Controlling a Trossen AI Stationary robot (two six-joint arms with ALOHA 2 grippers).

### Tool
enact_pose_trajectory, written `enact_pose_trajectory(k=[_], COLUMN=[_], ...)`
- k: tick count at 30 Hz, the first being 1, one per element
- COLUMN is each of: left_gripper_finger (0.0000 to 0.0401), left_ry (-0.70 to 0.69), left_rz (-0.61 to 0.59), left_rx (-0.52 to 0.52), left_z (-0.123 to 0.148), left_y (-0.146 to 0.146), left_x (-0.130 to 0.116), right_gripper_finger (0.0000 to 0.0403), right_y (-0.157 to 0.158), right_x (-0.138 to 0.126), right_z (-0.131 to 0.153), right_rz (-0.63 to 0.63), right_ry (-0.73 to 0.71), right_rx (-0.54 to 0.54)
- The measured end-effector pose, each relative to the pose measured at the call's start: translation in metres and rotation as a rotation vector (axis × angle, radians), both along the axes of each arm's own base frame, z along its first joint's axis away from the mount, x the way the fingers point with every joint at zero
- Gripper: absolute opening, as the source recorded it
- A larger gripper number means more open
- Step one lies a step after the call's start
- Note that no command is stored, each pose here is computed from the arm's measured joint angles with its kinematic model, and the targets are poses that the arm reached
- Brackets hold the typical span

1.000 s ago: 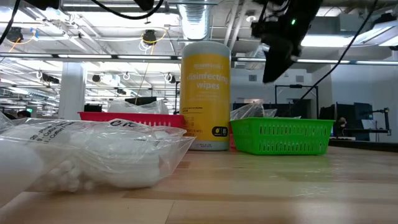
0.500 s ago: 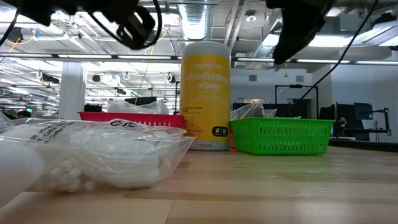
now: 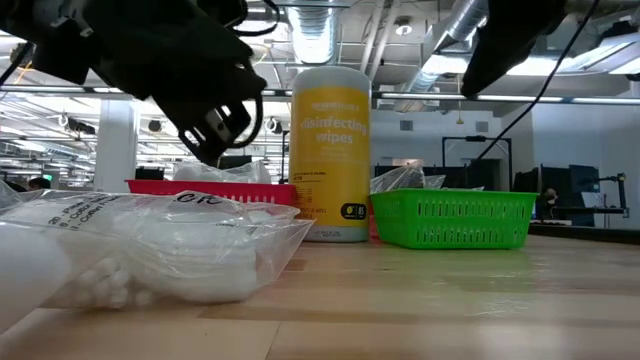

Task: Pick & Place Travel size toiletries
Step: Put the transparent cotton pack into the left red bin

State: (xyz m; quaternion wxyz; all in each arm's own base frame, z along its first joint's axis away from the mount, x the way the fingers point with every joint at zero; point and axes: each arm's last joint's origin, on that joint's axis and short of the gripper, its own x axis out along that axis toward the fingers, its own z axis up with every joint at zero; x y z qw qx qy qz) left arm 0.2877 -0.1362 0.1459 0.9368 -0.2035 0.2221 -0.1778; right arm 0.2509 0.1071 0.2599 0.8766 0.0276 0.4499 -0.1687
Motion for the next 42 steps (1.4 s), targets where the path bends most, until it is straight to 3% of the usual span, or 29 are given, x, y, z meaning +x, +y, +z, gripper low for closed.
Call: enact_pose_trajectory(k=[7,14,21,29,42], left_gripper_finger=[0.0076,0.0088,0.0151,0.0208,0.021], left_ry=[0.002,0.079,0.072,0.098,0.139], left_rz=[-0.027,0.043,0.055,0.076,0.094], left_rx=[0.082,0.209,0.246,0.329,0.351], left_z=[-0.003,-0.002,-0.001,-0.017,-0.028], left_y=[-0.005,-0.013,-0.015,-0.013,-0.01], left_x=[0.008,0.011,0.012,0.022,0.033], right_gripper_finger=[0.0185,0.0168,0.0157,0.015,0.0146], right_y=[0.009,0.016,0.017,0.018,0.02], right_x=[-0.004,-0.007,-0.005,-0.004,-0.005], right_z=[0.001,0.001,0.002,0.003,0.003], right_rz=[-0.01,0.014,0.014,0.014,0.021], right_ry=[-0.031,-0.043,-0.068,-0.077,-0.083], right_rx=[-0.021,-0.023,-0.012,-0.007,-0.003])
